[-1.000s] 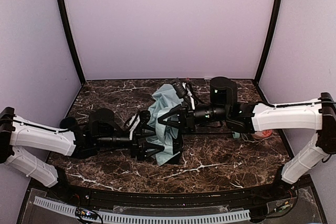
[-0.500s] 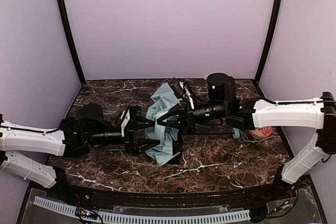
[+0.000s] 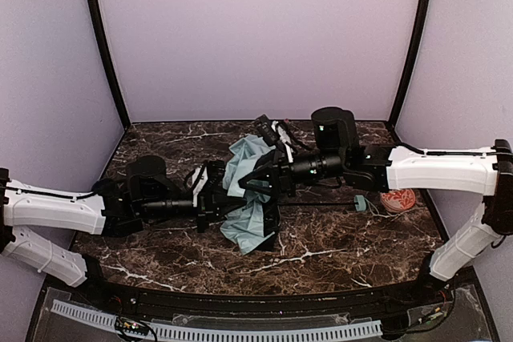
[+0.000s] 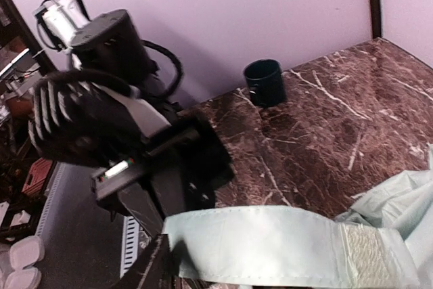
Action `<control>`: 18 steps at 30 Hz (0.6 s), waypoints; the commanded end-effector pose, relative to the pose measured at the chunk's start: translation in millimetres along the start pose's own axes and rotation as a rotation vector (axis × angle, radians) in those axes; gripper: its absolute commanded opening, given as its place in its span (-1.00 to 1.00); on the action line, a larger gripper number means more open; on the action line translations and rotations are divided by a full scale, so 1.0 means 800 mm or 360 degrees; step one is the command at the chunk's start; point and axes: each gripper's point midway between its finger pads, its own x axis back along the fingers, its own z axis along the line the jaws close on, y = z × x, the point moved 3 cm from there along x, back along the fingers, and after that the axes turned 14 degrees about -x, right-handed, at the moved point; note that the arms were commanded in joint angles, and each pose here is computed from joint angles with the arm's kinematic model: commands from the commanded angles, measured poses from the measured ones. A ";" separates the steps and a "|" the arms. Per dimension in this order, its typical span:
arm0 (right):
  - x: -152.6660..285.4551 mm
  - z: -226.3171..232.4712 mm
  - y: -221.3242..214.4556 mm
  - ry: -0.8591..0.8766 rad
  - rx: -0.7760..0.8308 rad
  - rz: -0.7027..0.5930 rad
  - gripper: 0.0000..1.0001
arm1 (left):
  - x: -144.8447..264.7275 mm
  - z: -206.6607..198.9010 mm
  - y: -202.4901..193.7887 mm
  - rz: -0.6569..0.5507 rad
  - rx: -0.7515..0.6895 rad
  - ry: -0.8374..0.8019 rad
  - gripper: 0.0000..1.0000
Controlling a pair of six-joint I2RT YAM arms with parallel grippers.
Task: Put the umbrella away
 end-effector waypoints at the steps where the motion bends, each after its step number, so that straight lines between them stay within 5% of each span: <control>1: 0.039 -0.025 0.005 -0.0367 0.0017 -0.0122 -0.04 | 0.020 0.042 0.043 -0.0039 -0.0060 0.0309 -1.00; 10: 0.080 -0.129 -0.034 -0.1032 -0.0466 -0.0418 0.47 | 0.025 0.066 0.096 -0.0121 -0.0204 0.0396 -1.00; 14: 0.052 -0.152 -0.045 -0.0959 -0.0669 -0.0361 0.56 | 0.024 0.065 0.102 -0.0140 -0.0214 0.0380 -1.00; 18: 0.019 -0.165 -0.056 -0.0848 -0.0717 -0.0238 0.26 | 0.030 0.070 0.115 -0.0169 -0.0220 0.0413 -1.00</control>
